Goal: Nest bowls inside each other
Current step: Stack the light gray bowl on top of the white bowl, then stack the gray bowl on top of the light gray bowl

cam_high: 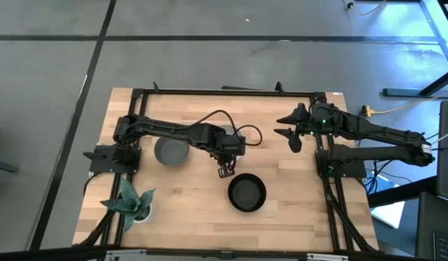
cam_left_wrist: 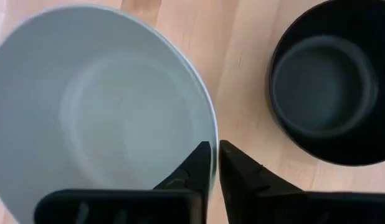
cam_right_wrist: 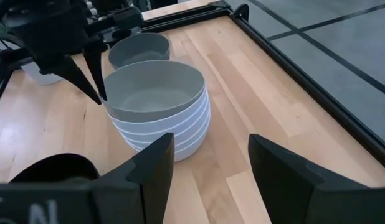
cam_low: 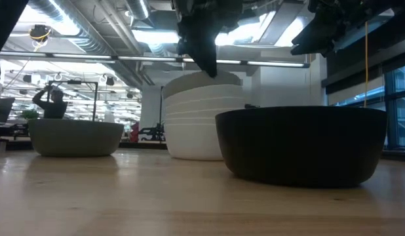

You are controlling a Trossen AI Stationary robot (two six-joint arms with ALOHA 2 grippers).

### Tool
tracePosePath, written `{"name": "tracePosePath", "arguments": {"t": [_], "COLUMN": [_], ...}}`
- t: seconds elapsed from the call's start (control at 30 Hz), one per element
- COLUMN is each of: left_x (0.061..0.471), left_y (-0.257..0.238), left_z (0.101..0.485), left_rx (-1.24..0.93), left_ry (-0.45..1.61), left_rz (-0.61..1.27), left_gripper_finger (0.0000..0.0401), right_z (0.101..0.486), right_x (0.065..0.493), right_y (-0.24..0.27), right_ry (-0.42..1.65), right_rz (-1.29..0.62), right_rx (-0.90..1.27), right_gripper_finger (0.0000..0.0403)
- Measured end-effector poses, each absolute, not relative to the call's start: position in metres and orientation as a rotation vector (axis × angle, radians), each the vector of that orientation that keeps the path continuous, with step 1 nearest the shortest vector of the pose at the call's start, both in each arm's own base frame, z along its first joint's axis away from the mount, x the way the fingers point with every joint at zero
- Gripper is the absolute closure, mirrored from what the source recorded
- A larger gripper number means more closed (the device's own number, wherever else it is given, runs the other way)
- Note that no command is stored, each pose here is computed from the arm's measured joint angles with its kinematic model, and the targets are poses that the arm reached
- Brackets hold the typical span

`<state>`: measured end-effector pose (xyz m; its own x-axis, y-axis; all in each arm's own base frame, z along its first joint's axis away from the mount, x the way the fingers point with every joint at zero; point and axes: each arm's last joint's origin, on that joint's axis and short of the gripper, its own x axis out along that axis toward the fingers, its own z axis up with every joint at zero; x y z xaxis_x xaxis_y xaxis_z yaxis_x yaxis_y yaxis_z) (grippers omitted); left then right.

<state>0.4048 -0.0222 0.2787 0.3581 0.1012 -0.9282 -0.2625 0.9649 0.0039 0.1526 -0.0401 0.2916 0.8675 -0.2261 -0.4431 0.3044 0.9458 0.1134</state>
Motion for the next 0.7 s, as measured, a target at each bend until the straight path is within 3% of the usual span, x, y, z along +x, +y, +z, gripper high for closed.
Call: {"name": "tracePosePath", "arguments": {"t": [0.4, 0.7], "left_x": [0.407, 0.374], "left_y": [-0.016, -0.010], "left_z": [0.286, 0.341], "left_rx": [-0.087, -0.023], "left_ry": [1.116, 0.985], "left_rz": [0.264, 0.258], "left_gripper_finger": [0.0262, 0.0255], "right_z": [0.292, 0.290], "right_x": [0.153, 0.152], "right_y": [-0.040, -0.040], "right_ry": [0.440, 0.454], "right_rz": [-0.279, -0.279], "right_rx": [0.178, 0.178], "right_gripper_finger": [0.0196, 0.0196]}}
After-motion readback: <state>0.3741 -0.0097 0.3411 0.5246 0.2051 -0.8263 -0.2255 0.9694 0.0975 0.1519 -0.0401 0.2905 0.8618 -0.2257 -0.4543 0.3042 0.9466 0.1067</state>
